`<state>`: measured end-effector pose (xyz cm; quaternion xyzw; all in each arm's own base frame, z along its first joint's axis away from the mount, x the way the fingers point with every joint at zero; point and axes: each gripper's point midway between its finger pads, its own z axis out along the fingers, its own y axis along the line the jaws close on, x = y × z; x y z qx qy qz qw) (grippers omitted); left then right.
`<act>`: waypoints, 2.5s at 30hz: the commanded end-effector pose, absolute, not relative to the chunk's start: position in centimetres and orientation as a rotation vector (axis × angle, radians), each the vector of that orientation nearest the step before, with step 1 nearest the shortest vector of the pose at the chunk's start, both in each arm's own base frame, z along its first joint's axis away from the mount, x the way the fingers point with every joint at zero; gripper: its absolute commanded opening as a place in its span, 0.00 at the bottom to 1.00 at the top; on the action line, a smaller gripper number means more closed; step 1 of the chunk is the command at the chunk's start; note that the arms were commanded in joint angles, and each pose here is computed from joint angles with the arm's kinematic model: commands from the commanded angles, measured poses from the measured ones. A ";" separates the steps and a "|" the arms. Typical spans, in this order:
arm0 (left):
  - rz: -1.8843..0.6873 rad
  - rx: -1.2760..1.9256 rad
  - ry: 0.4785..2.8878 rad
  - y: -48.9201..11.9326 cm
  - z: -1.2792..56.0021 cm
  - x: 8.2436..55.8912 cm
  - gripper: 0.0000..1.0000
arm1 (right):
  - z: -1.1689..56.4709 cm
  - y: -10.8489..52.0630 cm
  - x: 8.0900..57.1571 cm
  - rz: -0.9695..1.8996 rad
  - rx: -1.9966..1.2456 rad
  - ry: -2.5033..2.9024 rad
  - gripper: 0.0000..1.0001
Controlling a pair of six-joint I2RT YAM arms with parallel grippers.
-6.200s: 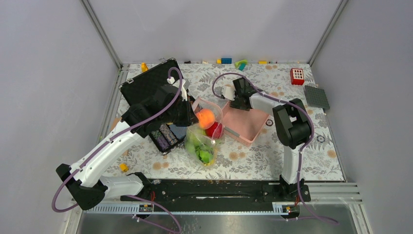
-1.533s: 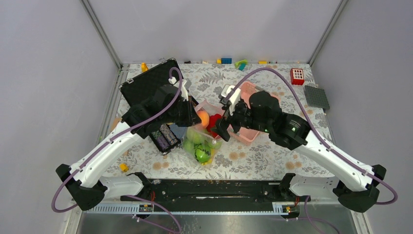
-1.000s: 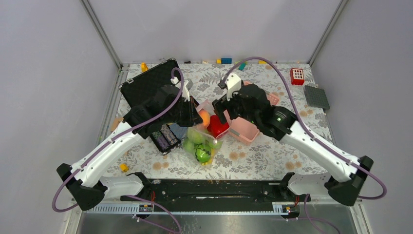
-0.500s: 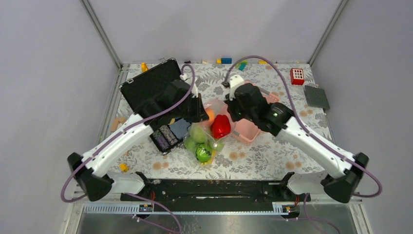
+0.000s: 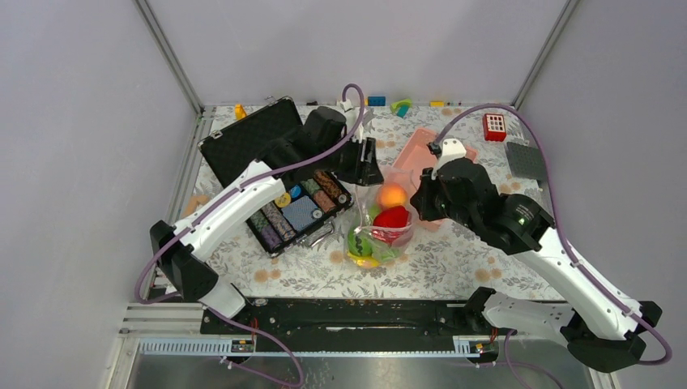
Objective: Place the food in the zip-top bag and seal the zipper
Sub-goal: Adjust the zipper food storage bag at the center of the board.
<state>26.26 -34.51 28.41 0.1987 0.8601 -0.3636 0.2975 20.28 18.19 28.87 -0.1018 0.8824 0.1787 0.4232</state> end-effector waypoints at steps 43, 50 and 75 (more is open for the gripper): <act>-0.716 0.783 1.770 -34.5 25.8 16.4 0.62 | 31.5 16.3 24.6 0.272 0.134 2.136 0.00; -0.627 0.788 1.738 -33.8 26.9 17.3 0.00 | 31.2 16.6 24.1 0.298 0.061 2.147 0.00; -0.396 1.239 1.483 -27.6 29.0 15.2 0.00 | 31.7 19.3 19.5 0.279 -1.311 1.455 0.91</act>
